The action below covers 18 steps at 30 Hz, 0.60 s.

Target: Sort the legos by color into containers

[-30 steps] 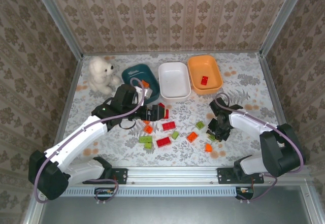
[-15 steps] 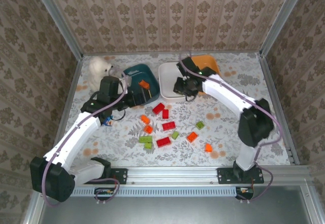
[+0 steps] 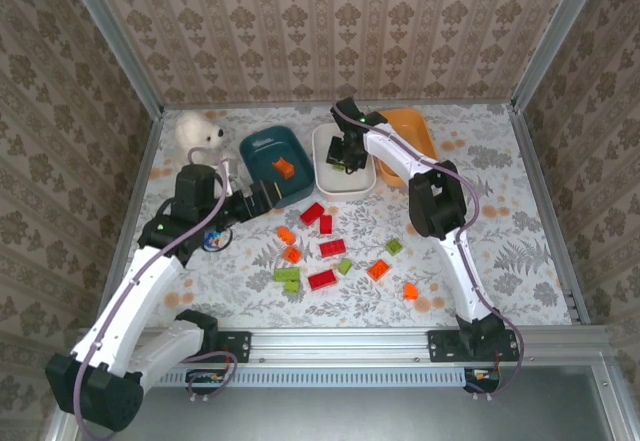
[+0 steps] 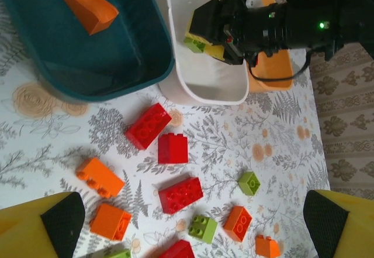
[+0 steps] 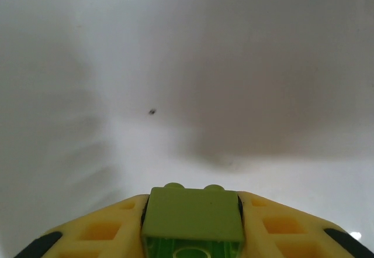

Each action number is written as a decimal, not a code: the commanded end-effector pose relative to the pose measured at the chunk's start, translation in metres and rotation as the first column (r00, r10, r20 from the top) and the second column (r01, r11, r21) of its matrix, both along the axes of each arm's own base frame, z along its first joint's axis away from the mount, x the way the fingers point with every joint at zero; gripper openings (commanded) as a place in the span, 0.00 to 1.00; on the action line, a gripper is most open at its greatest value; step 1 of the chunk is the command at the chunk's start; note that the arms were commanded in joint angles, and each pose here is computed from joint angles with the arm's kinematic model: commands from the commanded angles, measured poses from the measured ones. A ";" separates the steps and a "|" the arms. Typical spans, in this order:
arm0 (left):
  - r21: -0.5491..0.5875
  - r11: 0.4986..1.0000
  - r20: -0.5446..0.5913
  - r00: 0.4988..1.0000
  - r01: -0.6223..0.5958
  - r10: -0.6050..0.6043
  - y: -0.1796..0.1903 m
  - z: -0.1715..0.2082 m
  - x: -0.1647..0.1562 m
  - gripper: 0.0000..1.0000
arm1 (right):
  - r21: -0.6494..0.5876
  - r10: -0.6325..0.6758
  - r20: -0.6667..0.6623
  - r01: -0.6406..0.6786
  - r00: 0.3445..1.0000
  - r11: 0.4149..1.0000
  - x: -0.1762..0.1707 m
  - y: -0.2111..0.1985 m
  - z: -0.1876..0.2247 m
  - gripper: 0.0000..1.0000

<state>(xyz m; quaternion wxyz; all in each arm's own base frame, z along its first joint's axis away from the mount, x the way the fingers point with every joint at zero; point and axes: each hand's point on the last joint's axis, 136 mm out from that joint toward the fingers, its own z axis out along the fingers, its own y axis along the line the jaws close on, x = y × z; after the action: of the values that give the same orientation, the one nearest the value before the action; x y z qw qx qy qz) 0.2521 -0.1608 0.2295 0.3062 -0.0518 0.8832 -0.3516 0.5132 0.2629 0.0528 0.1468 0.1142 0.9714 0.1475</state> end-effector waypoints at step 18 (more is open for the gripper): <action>0.086 0.936 -0.432 0.833 -0.342 0.344 0.020 -0.115 -0.024 0.85 | 0.186 0.187 0.605 -0.366 0.774 0.912 -0.111 0.024 0.201 0.62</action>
<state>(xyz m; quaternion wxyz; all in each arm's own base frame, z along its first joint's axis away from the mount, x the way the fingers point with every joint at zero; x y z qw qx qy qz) 0.2183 -0.1383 0.1155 0.1506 -0.2491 0.9163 -0.2753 0.4133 0.2783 0.2205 0.3232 -0.0241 0.9039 0.2791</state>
